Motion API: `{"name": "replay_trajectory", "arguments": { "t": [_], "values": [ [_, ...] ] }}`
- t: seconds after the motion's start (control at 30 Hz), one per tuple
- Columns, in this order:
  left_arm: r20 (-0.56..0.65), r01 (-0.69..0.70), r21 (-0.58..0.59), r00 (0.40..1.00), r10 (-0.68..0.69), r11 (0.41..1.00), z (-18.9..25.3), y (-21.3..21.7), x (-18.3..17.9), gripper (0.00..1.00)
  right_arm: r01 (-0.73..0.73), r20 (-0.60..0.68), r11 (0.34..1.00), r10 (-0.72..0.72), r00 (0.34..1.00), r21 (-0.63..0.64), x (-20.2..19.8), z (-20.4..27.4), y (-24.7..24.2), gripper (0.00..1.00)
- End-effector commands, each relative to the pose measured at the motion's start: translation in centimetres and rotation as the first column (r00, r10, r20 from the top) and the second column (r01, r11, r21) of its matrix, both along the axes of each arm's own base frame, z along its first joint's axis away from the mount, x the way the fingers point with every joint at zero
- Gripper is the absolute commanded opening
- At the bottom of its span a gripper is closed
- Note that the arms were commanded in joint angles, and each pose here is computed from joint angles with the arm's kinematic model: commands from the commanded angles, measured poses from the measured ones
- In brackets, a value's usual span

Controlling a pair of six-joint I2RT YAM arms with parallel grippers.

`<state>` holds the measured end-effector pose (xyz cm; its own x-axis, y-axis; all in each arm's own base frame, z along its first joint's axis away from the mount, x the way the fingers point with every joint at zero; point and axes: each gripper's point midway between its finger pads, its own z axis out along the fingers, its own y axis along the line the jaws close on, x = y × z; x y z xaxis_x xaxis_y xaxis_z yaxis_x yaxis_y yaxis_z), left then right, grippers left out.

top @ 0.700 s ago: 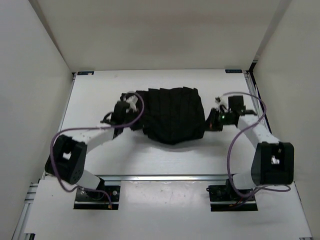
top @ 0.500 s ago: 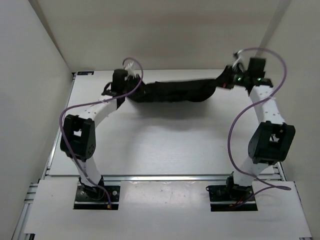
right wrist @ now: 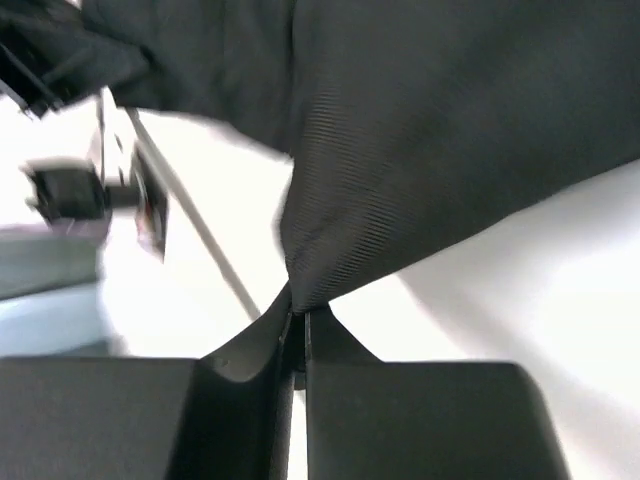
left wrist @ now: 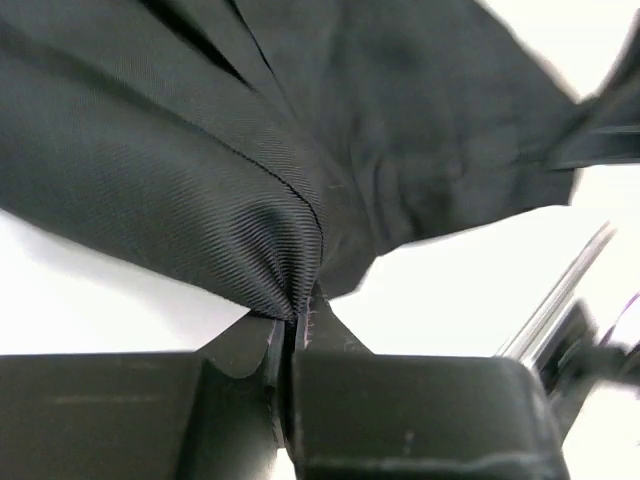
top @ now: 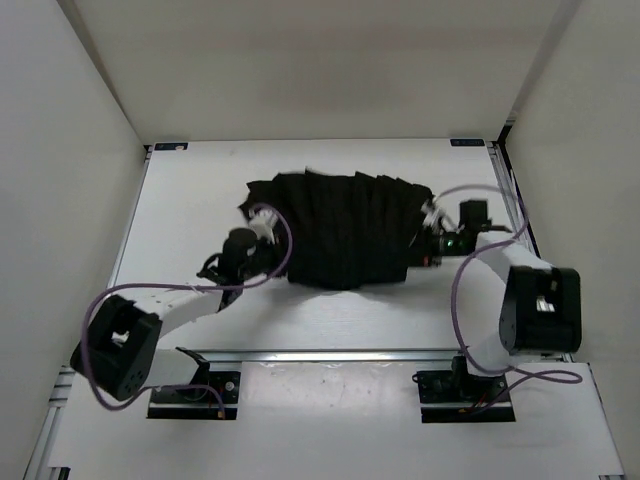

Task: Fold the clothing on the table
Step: Flatten the skirt out, then fold the skirt

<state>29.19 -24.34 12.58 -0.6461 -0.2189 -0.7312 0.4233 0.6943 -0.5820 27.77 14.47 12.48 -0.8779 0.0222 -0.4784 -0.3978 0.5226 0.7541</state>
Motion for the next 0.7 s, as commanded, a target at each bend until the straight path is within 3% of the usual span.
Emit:
{"name": "replay_trajectory", "arguments": {
  "t": [0.0,0.13,0.27,0.37,0.53,0.63,0.67],
  "values": [
    [-0.145,0.034,0.045,0.989,-0.027,0.998,-5.8,0.0,-4.6,0.03,-0.076,-0.227,0.993,0.054,0.972,-0.091,-6.4,-5.9,-0.3,0.00],
    [-0.259,0.046,0.064,0.965,-0.028,0.997,-9.0,1.0,-7.9,0.04,-0.068,-0.219,0.989,0.039,0.975,-0.128,-7.7,-6.3,-0.9,0.00],
    [-0.217,0.001,0.094,0.976,0.019,0.996,-7.7,2.0,-6.5,0.06,-0.050,-0.137,0.970,0.017,0.990,-0.238,-7.6,-6.3,-1.9,0.00],
    [-0.251,-0.009,0.115,0.967,0.037,0.993,-7.5,2.5,-5.5,0.04,-0.044,-0.122,0.961,0.011,0.993,-0.272,-7.6,-6.3,-2.1,0.00],
    [-0.330,0.028,0.133,0.944,0.018,0.991,-9.0,2.2,-7.8,0.03,-0.035,-0.192,0.935,-0.035,0.981,-0.353,-8.6,-7.5,-3.4,0.00],
    [-0.308,-0.001,0.057,0.951,0.019,0.998,-7.9,2.5,-9.1,0.01,0.049,-0.130,0.954,-0.091,0.987,-0.296,-7.4,-6.0,-4.9,0.00],
    [-0.284,-0.028,0.017,0.958,0.031,0.999,-6.9,2.7,-9.3,0.01,0.054,-0.073,0.974,-0.072,0.995,-0.221,-6.9,-4.7,-4.8,0.00]
  ]
}}
